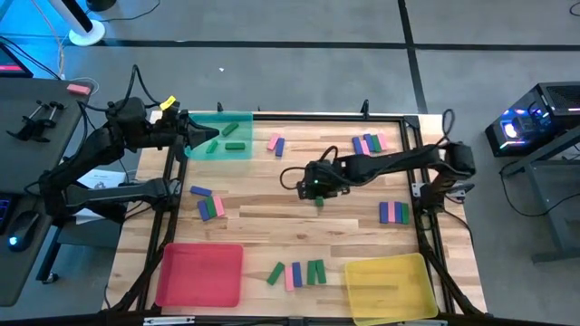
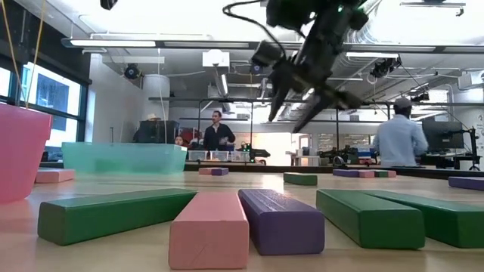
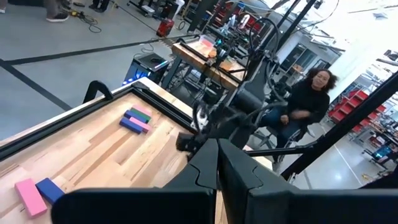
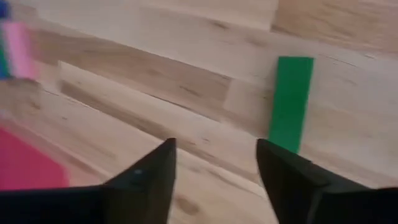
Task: Sort blocks
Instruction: Put the green block into the blue bin
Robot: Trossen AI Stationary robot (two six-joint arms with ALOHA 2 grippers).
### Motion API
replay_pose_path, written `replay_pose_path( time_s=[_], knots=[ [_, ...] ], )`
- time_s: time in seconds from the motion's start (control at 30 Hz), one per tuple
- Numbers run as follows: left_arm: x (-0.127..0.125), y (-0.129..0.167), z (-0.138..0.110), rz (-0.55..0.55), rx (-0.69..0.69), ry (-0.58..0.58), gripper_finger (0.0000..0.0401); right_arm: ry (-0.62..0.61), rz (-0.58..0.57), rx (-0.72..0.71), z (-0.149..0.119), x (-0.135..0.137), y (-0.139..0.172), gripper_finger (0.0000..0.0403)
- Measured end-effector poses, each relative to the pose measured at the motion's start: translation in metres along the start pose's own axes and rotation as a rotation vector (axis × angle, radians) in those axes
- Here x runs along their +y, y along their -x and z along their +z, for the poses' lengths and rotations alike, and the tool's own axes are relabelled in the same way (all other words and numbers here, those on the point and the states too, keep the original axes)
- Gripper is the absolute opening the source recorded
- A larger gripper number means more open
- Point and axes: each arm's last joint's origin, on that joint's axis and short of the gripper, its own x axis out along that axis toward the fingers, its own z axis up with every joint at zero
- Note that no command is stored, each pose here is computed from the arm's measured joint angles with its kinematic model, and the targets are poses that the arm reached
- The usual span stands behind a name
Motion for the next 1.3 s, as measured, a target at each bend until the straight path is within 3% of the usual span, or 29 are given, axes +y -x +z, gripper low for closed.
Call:
replay_pose_path(
  time_s=[0.13,0.23,0.4,0.7,0.97,1.13,1.3],
  knots=[
    [0.0,0.0,0.0,-0.001,-0.002,0.015,0.0,0.003,-0.061,0.033,0.0,-0.005,-0.012,0.0262],
    [0.0,0.0,0.0,-0.001,-0.001,0.015,0.0,-0.012,-0.084,0.038,0.002,-0.008,-0.013,0.0279],
    [0.0,-0.001,0.0,0.001,0.003,0.017,0.0,-0.034,-0.202,0.042,0.0,-0.018,-0.02,0.0278],
    [0.001,-0.003,0.0,0.003,0.007,0.026,0.0,-0.064,-0.258,-0.01,0.005,-0.01,-0.036,0.027],
    [0.001,-0.003,0.0,0.0,0.008,0.029,0.0,-0.095,-0.38,0.04,0.003,-0.02,-0.062,0.027],
    [0.001,-0.003,0.0,0.0,0.008,0.029,0.0,-0.089,-0.383,0.044,0.003,-0.02,-0.07,0.0239],
    [0.001,-0.003,0.0,0.0,0.007,0.029,0.0,-0.06,-0.398,0.057,0.002,-0.022,-0.071,0.0135]
  ],
)
